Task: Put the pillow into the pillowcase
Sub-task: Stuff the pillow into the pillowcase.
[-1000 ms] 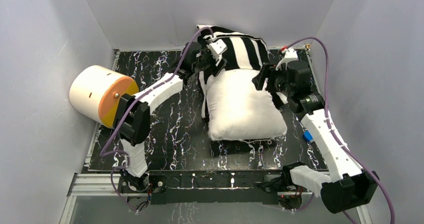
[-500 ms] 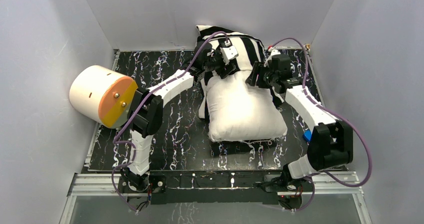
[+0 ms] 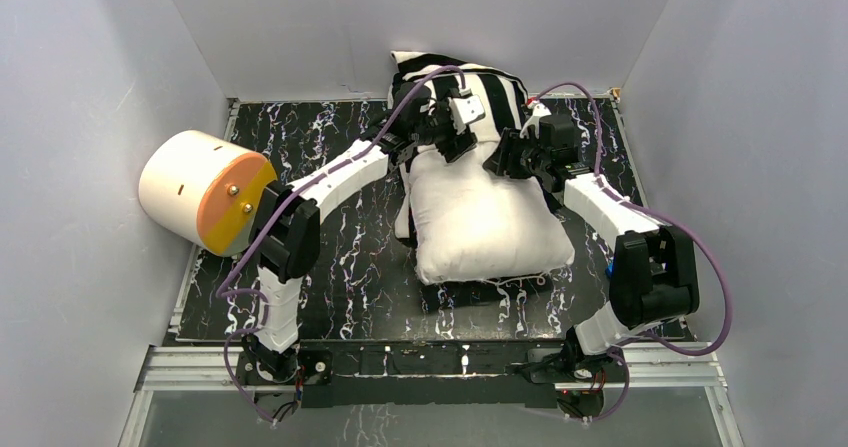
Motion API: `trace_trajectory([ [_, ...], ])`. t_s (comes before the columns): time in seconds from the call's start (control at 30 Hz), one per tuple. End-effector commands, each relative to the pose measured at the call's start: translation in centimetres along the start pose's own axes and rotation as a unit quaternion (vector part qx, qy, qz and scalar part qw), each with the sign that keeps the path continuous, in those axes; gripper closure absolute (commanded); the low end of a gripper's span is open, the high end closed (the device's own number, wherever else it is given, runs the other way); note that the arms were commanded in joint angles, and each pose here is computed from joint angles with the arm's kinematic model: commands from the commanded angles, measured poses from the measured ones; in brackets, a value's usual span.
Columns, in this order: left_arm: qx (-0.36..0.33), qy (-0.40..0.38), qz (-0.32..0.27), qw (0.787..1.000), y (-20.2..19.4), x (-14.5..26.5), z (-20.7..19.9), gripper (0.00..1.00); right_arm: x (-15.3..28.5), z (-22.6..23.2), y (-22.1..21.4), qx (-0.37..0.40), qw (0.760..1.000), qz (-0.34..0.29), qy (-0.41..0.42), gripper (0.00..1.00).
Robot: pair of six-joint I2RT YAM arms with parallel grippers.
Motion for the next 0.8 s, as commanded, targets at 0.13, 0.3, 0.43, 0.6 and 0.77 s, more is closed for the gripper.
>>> trace_trajectory([
  [0.13,-0.039,0.069,0.062,0.995,-3.7,0.4,2.2,0.33,-0.5,0.8,0.2,-0.005,0.999,-0.02,0.026,0.46],
  [0.3,-0.078,0.091,0.052,0.991,-2.8,1.2,1.6,0.81,-2.4,1.2,-1.7,-0.017,1.0,-0.018,0.01,0.49],
  [0.43,-0.097,0.048,-0.014,0.994,4.7,2.0,-5.8,1.0,-5.1,-0.2,-2.0,-0.072,0.995,-0.06,-0.028,0.52],
  [0.6,0.064,-0.097,-0.153,0.981,9.6,5.7,-16.6,1.0,-7.5,-2.4,-1.9,-0.142,0.982,-0.091,-0.083,0.52],
  [0.77,0.172,-0.054,-0.076,0.981,0.2,4.4,-15.3,1.0,-8.1,-3.6,-1.6,-0.154,0.977,-0.096,-0.111,0.52],
])
Point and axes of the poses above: each gripper's point midway between its finger pads, its own x axis back along the fingers, its own z axis along the line the jaws close on, y = z × x, the point moved 1 cm from there along x, back along the fingers, and after that the axes turned 9 degrees about x, right-handed, at the moved point
